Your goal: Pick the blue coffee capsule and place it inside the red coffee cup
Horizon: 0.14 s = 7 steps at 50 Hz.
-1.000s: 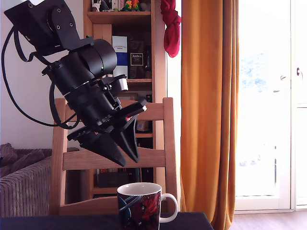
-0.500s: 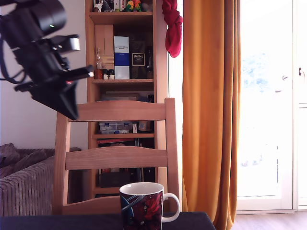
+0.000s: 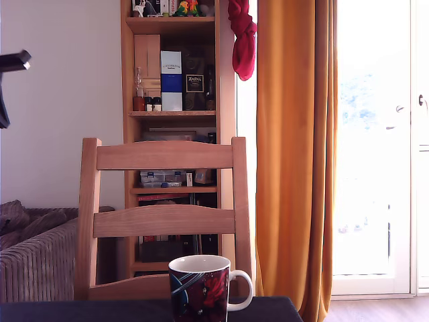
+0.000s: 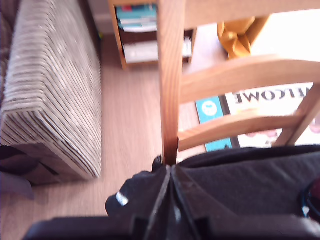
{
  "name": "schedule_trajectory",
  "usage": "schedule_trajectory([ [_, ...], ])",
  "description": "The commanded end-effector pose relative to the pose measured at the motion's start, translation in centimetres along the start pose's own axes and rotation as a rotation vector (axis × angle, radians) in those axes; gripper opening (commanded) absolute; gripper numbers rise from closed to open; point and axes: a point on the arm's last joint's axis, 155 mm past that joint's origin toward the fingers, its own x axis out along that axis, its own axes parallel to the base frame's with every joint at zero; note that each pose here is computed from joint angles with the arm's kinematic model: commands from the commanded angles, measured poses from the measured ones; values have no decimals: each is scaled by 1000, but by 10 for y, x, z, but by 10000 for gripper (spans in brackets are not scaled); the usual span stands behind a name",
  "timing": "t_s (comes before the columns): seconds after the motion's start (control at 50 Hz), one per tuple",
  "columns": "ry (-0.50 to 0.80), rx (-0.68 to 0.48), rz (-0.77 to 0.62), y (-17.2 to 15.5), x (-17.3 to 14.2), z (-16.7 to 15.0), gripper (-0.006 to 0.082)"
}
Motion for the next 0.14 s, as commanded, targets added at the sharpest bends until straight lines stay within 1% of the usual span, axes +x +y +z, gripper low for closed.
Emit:
schedule_trajectory([
  [0.0,-29,-13,11,2,-5,-5,-12],
  [0.12,-83,-18,24,4,-15,-5,-12],
])
